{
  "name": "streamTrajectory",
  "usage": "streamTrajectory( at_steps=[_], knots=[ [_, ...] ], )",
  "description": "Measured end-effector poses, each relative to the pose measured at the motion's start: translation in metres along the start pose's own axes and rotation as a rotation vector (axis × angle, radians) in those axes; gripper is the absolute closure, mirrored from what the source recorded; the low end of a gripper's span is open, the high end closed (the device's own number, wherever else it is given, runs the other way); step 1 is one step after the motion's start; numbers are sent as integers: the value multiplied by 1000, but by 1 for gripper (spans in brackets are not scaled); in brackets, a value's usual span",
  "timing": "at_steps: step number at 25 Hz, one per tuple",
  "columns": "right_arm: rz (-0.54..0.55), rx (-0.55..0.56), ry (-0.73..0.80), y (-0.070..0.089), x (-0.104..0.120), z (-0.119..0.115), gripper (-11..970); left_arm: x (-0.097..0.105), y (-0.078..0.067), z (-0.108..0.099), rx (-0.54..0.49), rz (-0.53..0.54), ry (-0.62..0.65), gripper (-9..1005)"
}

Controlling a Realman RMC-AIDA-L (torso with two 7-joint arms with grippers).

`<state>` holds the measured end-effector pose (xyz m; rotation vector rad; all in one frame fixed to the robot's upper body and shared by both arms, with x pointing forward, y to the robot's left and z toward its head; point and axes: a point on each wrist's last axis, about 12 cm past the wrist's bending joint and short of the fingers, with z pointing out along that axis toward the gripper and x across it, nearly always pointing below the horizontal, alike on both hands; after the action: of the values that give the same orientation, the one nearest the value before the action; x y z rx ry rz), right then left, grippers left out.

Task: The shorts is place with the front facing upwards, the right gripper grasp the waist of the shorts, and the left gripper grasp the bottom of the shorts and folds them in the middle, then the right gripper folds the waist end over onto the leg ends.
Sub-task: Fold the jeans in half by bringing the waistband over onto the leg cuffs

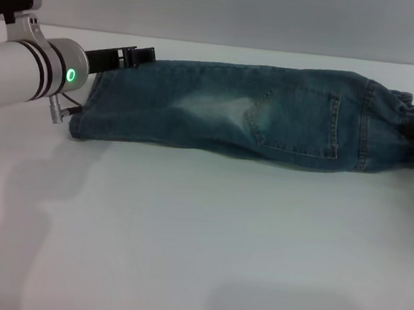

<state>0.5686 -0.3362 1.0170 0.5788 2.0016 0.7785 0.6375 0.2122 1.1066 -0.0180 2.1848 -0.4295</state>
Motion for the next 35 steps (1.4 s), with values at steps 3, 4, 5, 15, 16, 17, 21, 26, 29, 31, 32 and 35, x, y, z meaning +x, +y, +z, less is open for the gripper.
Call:
streamTrajectory(
  at_steps=[3, 4, 5, 15, 16, 17, 21, 26, 29, 31, 32, 35],
  knots=[
    [-11, -6, -4, 0, -2, -1, 453, 0, 0, 0, 0, 0, 0, 163],
    [-12, -7, -5, 0, -2, -1, 469, 0, 0, 0, 0, 0, 0, 163],
    [-12, -7, -5, 0, -2, -1, 485, 0, 0, 0, 0, 0, 1, 163],
    [-25, -10, 1, -1, 0, -4, 837, 2, 0, 1, -2, 7, 1, 163],
    [-24, -18, -2, -1, -1, -5, 845, 4, -1, 1, 0, 16, 2, 163],
    [-22, -32, -8, -1, -2, -7, 852, 7, -5, 2, 6, 32, 0, 163],
    [-32, -130, -35, 9, -8, -16, 883, 19, -16, 5, 31, 77, -13, 163],
    [-41, -301, -52, 34, -20, -24, 885, 29, -22, 7, 47, 81, -31, 163],
    [-59, -403, -46, 55, -34, -25, 887, 36, -23, 7, 55, 73, -45, 163],
    [-66, -421, -44, 60, -37, -24, 888, 39, -24, 7, 57, 76, -45, 163],
    [-74, -434, -42, 65, -40, -23, 888, 39, -24, 7, 57, 76, -45, 163],
    [-104, -477, -28, 84, -50, -18, 890, 48, -29, 9, 68, 88, -39, 163]
  ],
)
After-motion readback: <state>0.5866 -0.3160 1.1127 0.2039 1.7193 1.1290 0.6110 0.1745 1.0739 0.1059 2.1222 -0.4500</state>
